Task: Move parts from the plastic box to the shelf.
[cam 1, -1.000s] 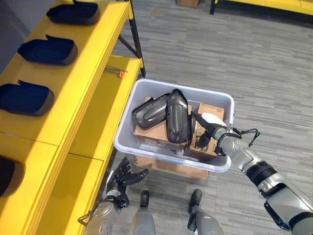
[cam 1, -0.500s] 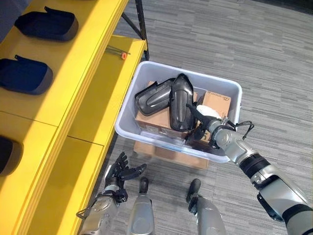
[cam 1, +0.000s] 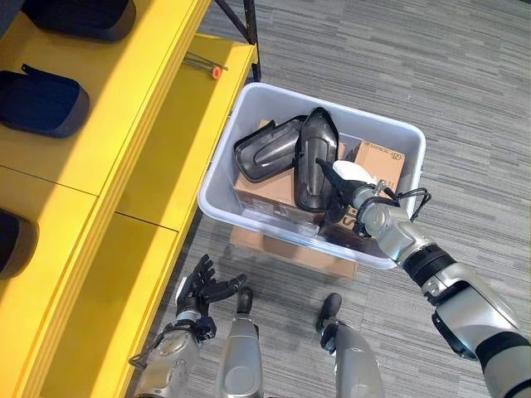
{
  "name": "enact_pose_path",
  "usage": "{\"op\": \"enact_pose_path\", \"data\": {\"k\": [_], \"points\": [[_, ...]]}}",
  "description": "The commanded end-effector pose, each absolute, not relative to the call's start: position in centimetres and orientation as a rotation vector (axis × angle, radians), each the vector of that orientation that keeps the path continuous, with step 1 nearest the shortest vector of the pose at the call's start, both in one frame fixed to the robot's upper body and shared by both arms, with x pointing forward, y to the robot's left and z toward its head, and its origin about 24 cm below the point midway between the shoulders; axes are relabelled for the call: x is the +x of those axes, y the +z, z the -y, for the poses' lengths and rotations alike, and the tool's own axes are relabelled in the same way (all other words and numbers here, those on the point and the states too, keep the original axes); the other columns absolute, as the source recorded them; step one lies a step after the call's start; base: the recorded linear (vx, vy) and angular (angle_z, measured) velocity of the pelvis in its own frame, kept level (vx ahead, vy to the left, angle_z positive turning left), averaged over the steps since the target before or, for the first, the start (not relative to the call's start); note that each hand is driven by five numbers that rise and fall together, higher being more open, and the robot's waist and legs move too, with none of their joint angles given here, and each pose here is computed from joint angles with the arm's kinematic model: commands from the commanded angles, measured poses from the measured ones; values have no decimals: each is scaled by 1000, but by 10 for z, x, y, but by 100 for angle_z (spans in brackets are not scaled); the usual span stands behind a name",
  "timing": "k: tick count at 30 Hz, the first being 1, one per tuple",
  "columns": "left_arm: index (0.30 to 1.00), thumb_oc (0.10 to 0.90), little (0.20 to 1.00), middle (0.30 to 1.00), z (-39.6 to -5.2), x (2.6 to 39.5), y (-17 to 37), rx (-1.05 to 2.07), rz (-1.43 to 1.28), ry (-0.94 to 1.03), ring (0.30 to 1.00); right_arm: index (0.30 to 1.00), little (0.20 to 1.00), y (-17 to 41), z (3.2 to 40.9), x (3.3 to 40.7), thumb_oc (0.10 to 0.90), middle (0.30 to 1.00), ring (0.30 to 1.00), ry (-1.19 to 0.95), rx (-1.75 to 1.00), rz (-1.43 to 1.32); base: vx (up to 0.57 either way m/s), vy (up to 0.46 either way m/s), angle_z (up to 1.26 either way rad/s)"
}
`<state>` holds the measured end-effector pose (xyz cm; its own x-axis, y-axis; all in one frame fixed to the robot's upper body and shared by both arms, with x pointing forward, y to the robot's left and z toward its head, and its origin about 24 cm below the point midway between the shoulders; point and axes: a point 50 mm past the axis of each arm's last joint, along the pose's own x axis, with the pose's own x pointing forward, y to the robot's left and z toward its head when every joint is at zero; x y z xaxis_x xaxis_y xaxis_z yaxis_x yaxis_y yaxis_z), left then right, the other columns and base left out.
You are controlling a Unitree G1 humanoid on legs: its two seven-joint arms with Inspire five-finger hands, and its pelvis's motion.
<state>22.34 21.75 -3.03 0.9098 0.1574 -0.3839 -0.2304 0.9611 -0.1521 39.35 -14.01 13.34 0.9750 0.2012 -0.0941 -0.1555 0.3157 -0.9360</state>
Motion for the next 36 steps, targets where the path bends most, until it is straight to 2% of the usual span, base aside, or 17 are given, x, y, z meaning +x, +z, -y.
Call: {"op": "enact_pose_path", "data": {"k": [1,16,36], "points": [[1000,900,1000,1000,-235,225,0,-148,-229,210,1000,1000,1000,204,124,406,900,1000,1000,114,-1264,282,-6,16,14],[1000,900,1000,1000,-231,232,8,-169,-192,223,1000,1000,1000,218,135,414,900,1000,1000,8,-1162,261,-3,5,2],[1000,900,1000,1000,-229,233,14,-179,-164,247,1000,1000,1000,228,121,419,900,1000,1000,-30,-1097,281,-3,18,4]]}}
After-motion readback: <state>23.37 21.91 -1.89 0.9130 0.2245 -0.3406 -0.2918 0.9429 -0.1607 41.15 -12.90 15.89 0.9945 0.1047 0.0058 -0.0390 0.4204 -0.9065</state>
